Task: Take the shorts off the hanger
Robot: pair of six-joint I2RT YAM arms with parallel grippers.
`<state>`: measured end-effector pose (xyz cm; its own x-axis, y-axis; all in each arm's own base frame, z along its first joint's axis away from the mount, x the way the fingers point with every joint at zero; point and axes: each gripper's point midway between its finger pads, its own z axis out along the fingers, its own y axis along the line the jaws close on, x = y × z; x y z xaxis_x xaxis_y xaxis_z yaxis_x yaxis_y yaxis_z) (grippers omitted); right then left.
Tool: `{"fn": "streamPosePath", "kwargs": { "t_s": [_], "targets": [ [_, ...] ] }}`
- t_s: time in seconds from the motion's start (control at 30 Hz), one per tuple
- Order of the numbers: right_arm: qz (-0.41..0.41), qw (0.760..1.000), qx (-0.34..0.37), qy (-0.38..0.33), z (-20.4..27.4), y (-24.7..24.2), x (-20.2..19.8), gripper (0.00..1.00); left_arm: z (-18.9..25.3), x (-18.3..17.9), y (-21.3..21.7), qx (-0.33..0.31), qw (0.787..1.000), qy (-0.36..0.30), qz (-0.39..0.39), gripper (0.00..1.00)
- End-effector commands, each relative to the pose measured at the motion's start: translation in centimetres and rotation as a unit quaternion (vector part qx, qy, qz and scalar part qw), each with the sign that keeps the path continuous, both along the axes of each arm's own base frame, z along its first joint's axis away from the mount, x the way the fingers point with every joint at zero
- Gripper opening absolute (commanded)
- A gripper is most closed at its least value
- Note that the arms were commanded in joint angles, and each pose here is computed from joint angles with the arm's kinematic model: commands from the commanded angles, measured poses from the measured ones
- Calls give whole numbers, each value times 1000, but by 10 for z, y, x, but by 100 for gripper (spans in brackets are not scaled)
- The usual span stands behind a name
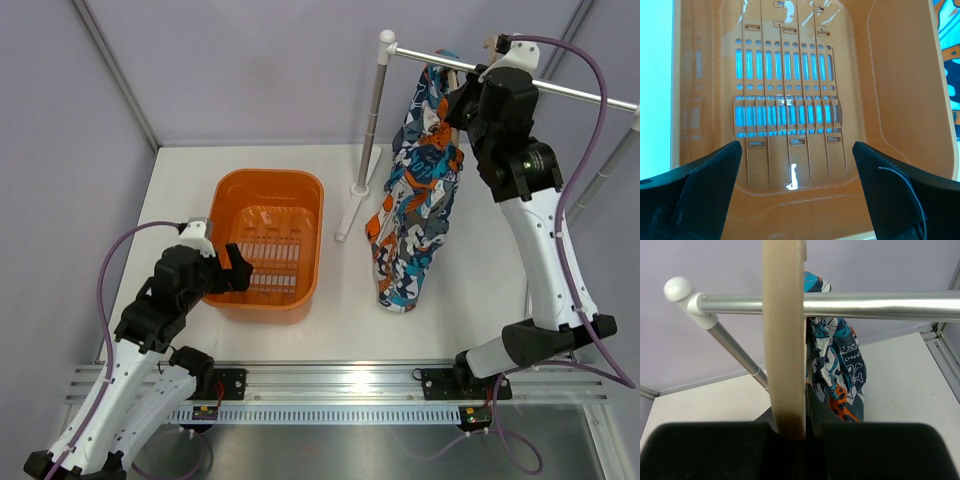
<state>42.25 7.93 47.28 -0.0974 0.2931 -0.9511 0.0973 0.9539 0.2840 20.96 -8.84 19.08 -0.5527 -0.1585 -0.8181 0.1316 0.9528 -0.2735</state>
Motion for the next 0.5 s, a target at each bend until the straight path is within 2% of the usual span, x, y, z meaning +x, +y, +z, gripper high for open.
{"fn": "streamPosePath", "kwargs": {
  "t_s": [0.0, 0.17, 0.2, 0.27, 0.33, 0.47],
  "targets": [
    [41, 999, 3, -9, 12, 8, -22, 0, 21, 6, -7, -17, 999, -37, -13, 99],
    [117, 992, 10, 42, -21, 27, -56, 0, 38, 4, -15, -28, 996, -68, -44, 99],
    [124, 991, 14, 40, -19, 25, -73, 0, 41, 2, -21, -35, 995, -67, -58, 99],
    [150, 986, 17, 68, -46, 31, -87, 0, 56, 4, -36, -60, 992, -67, -85, 99],
    [169, 983, 28, 64, -49, 31, -113, 0, 74, 7, -53, -90, 988, -67, -107, 99],
    [194, 976, 39, 94, -87, 39, -148, 0, 108, 17, -87, -78, 986, -89, -117, 99]
  ]
}}
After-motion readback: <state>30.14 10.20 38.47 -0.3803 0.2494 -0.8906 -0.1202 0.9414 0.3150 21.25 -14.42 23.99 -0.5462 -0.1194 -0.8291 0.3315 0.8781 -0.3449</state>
